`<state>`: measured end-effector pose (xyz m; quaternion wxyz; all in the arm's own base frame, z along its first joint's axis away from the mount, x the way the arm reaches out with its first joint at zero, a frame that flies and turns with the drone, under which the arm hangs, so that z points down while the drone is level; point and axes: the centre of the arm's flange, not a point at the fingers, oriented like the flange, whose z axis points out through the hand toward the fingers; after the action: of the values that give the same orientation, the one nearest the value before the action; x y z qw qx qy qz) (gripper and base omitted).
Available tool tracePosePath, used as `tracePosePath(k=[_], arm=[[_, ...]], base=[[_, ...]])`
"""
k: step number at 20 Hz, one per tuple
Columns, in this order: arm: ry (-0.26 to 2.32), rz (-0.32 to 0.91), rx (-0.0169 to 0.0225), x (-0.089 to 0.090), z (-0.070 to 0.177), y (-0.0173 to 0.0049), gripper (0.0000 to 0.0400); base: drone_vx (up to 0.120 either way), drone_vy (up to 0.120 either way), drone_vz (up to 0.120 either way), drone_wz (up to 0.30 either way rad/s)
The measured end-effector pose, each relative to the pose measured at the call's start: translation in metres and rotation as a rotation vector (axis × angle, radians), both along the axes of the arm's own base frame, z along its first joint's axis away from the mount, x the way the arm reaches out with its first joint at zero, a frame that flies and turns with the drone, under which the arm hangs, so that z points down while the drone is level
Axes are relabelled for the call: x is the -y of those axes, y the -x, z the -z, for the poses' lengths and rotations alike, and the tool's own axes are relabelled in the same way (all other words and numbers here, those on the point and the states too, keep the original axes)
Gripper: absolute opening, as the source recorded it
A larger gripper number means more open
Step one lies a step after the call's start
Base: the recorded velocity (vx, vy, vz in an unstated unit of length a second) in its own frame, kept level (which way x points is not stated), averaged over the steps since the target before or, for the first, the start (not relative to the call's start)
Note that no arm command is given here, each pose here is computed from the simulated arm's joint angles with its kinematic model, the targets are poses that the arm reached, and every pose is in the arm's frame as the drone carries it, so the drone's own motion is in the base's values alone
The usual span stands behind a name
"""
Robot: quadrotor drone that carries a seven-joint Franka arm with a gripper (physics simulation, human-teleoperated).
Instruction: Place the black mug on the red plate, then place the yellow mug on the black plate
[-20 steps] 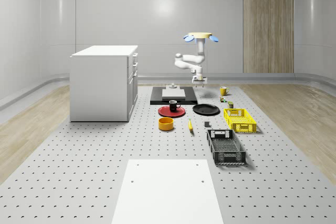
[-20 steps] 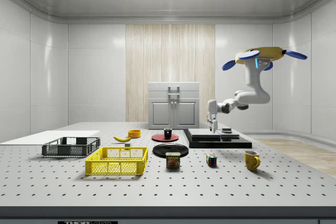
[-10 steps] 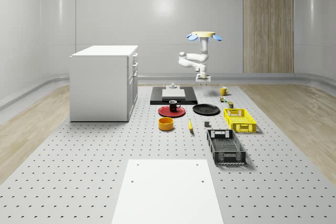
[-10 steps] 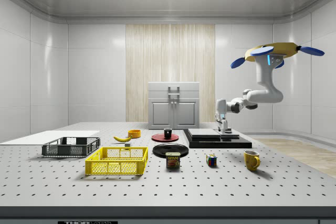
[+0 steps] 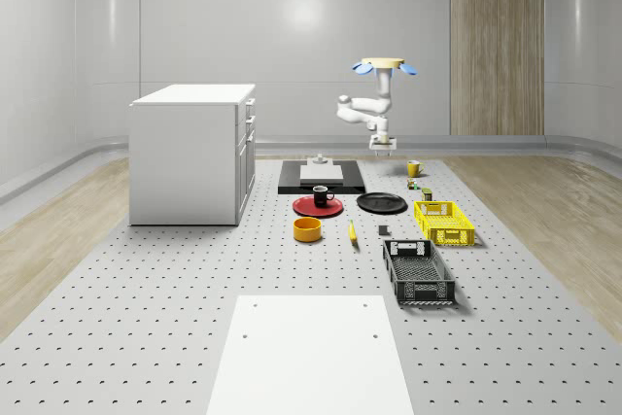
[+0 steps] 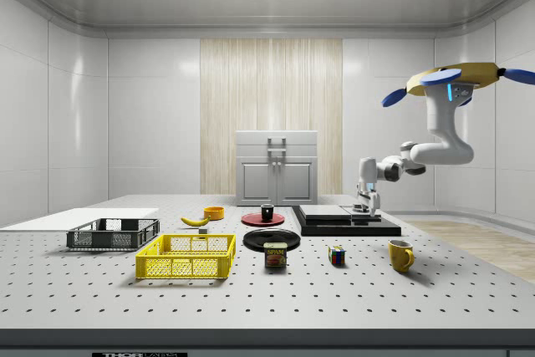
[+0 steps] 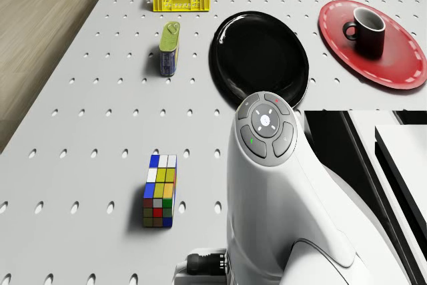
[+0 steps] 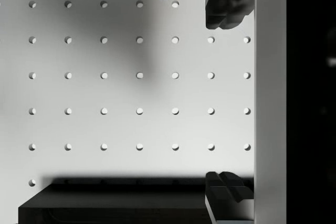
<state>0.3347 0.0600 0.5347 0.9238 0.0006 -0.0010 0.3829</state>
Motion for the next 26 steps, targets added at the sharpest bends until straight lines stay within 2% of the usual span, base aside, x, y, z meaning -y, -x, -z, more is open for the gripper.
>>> tracePosePath(k=[9,21,26], arm=[[0.000,0.000,0.0000,0.0000,0.0000,0.0000,0.0400],[0.000,0.000,0.0000,0.0000,0.0000,0.0000,0.0400],[0.000,0.000,0.0000,0.0000,0.0000,0.0000,0.0400]], base=[[-0.116,0.120,0.000,0.000],[-0.013,0.120,0.000,0.000],[0.000,0.120,-0.104,0.000]])
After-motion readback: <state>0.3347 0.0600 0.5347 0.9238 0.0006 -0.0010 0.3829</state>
